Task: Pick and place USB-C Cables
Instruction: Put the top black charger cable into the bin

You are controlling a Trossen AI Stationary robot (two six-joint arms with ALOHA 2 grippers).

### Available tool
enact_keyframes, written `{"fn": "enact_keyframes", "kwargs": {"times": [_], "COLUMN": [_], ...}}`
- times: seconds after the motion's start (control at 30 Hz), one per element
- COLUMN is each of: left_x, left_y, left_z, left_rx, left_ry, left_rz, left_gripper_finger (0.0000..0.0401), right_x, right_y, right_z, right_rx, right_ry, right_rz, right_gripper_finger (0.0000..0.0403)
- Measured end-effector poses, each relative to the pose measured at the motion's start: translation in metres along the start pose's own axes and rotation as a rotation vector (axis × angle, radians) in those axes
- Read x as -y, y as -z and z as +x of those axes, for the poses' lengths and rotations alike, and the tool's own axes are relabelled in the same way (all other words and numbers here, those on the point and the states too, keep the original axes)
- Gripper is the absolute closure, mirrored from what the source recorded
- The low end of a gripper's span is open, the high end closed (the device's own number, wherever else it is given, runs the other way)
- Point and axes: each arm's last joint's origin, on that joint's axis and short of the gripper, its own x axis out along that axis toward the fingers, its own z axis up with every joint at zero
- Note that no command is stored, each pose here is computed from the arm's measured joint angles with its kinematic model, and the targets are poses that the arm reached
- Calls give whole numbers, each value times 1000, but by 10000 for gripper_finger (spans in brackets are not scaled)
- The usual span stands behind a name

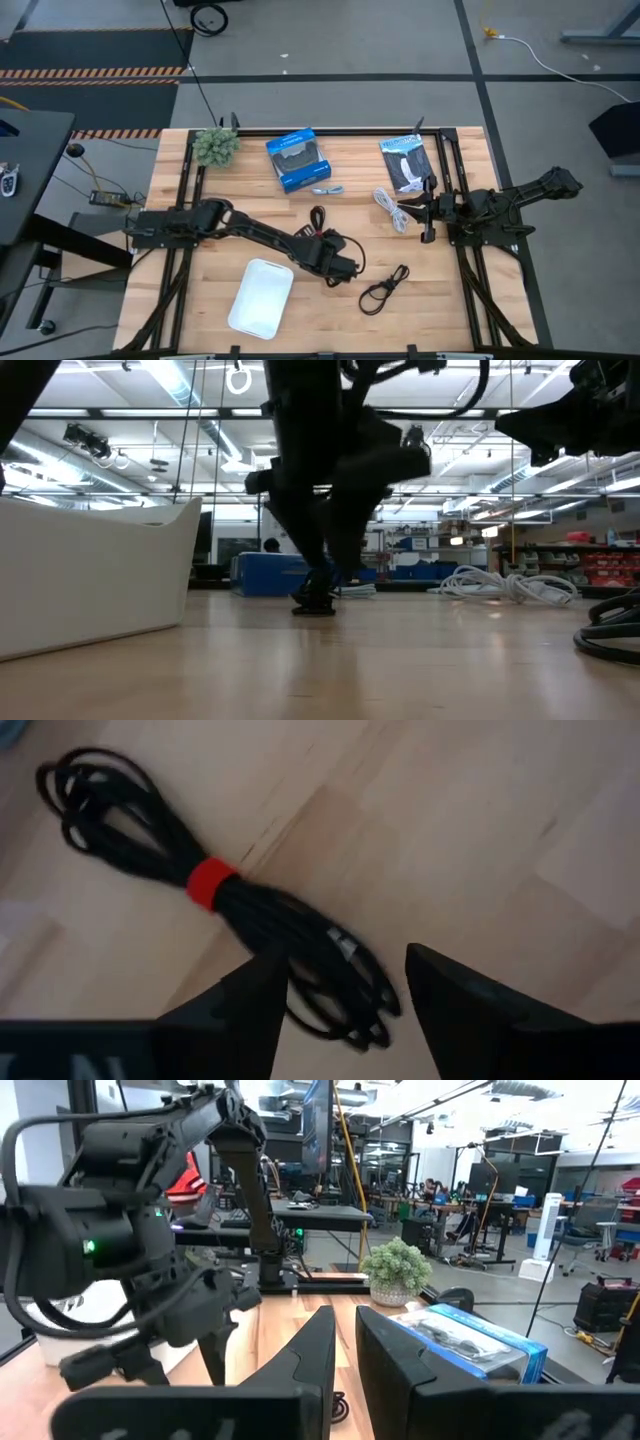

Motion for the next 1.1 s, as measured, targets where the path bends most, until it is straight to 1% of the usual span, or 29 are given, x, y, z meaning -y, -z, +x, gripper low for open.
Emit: {"fn": "enact_keyframes", "kwargs": {"times": [0.1, 0.2, 0.33, 0.53, 0.73, 0.83, 0.9, 0.97, 1.1], "left_x": [1, 0, -3, -6, -8, -10, -11, -13, -15], "left_y": [3, 4, 6, 8, 10, 10, 9, 5, -12], "left_z": [6, 6, 6, 6, 6, 4, -2, -14, -57], "left_rx": [-24, -43, -68, -91, -115, -126, -142, -160, -132], "left_ry": [-11, -20, -45, -73, -89, -90, -89, -97, -77], "left_rz": [8, 14, 28, 43, 54, 57, 60, 67, 61], "left_gripper_finger": [203, 215, 240, 300, 382, 384, 378, 377, 384], "right_x": [0, 0, 0, 0, 0, 0, 0, 0, 0], "right_y": [0, 0, 0, 0, 0, 0, 0, 0, 0], "right_z": [0, 0, 0, 0, 0, 0, 0, 0, 0], "right_rx": [0, -2, -3, -4, -4, -4, -4, -4, -4], "right_ry": [0, 0, 0, -1, 0, -1, 0, 0, 0], "right_rz": [0, -1, -1, -2, -2, -2, -2, -2, -2], "right_gripper_finger": [353, 353, 353, 353, 353, 353, 353, 353, 353]}}
